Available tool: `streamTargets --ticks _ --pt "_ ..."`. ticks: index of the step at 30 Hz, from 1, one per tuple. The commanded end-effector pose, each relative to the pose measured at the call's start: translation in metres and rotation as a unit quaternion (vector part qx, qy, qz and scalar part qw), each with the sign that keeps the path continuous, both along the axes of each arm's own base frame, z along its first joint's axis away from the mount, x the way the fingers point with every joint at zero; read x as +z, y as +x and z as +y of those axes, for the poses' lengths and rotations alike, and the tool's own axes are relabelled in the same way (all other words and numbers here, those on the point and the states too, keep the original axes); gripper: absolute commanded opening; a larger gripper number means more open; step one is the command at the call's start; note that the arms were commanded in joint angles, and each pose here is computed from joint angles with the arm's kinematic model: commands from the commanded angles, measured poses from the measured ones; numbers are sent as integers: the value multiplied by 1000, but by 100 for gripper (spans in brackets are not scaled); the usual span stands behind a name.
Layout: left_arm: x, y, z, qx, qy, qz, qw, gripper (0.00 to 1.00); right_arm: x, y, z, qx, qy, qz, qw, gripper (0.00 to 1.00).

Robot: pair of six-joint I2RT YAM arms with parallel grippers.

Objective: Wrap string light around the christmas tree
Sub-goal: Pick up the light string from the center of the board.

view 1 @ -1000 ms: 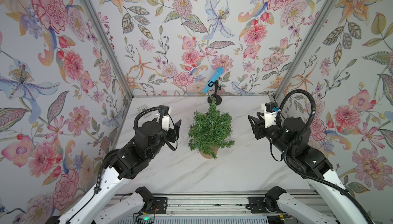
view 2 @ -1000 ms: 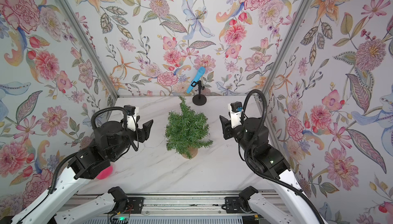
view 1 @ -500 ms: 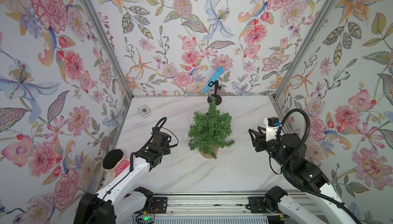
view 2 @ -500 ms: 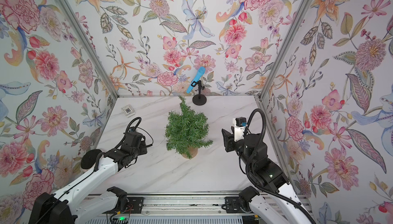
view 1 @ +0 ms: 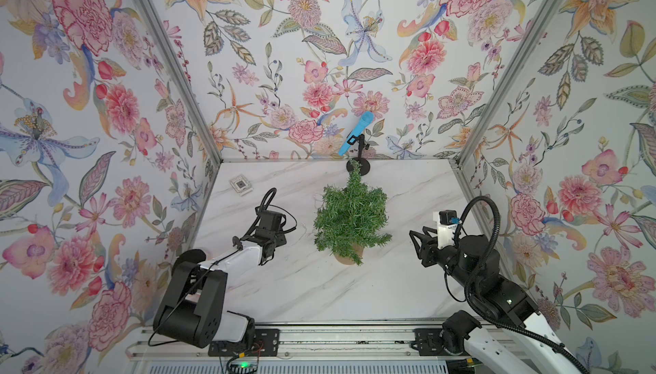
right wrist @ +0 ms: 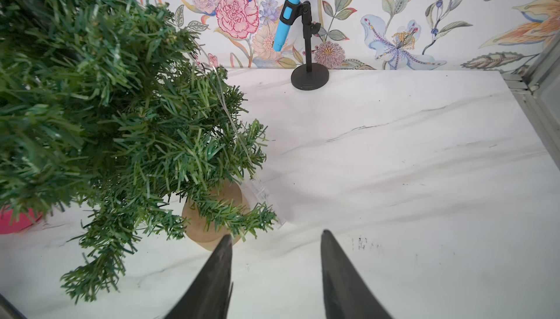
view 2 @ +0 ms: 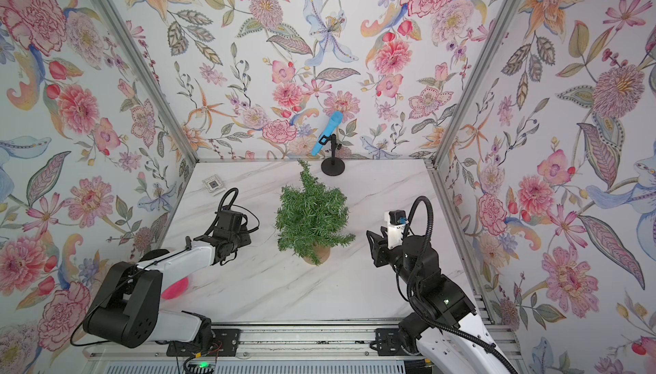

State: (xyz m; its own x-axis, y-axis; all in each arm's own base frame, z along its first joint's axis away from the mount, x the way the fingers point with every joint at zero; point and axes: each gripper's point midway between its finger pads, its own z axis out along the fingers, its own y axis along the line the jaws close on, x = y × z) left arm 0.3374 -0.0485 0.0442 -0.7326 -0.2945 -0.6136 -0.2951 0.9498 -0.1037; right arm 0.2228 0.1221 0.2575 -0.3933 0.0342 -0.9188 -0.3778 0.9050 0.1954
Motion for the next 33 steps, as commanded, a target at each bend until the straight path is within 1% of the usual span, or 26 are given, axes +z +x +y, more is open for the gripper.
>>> streamTargets --ticks 1,2,3,5,6,7,10,11,15,19,21,23,24,26,28,30,33 --pt "-3 8 9 21 15 -8 1000 27 8 -6 4 18 19 -11 1000 45" --pt "-6 8 9 22 14 -7 1000 23 9 -7 5 22 23 -12 999 45" --pt "-8 7 9 25 12 -8 1000 21 11 -9 6 27 28 -13 999 45" --pt "-10 7 8 26 3 -10 1000 21 13 -11 8 31 34 -14 999 45" --pt "-10 7 6 24 -3 -11 1000 17 14 -12 8 33 35 -15 999 45" --pt "-10 6 5 24 -6 -11 1000 11 15 -12 8 33 36 -16 999 44" --pt "-4 4 4 20 -10 -16 1000 1 20 -13 9 39 39 -21 998 44" --pt "-1 3 4 18 -11 -20 1000 0 23 -13 9 40 38 -23 998 43" --pt "7 -4 6 14 -15 -38 999 0 37 -17 12 56 42 -40 997 43" --pt "16 -9 7 9 -12 -38 999 0 46 -20 14 66 43 -49 996 43" --pt "34 -8 1 -1 -24 -48 999 0 53 -22 17 77 42 -57 995 43" --pt "64 -4 -8 -18 -45 -76 996 0 64 -23 18 84 42 -70 993 44" --pt "85 -2 -15 -32 -59 -99 993 0 72 -24 19 89 46 -78 992 45" --pt "124 -2 -30 -62 -91 -148 983 0 89 -31 28 121 61 -97 986 45" --pt "157 -7 -42 -86 -118 -183 972 0 107 -41 40 164 83 -116 976 46" --pt "178 -14 -53 -108 -135 -197 965 0 121 -51 50 203 102 -129 965 46" --pt "199 -24 -74 -143 -154 -200 957 0 133 -60 65 248 126 -136 951 46"
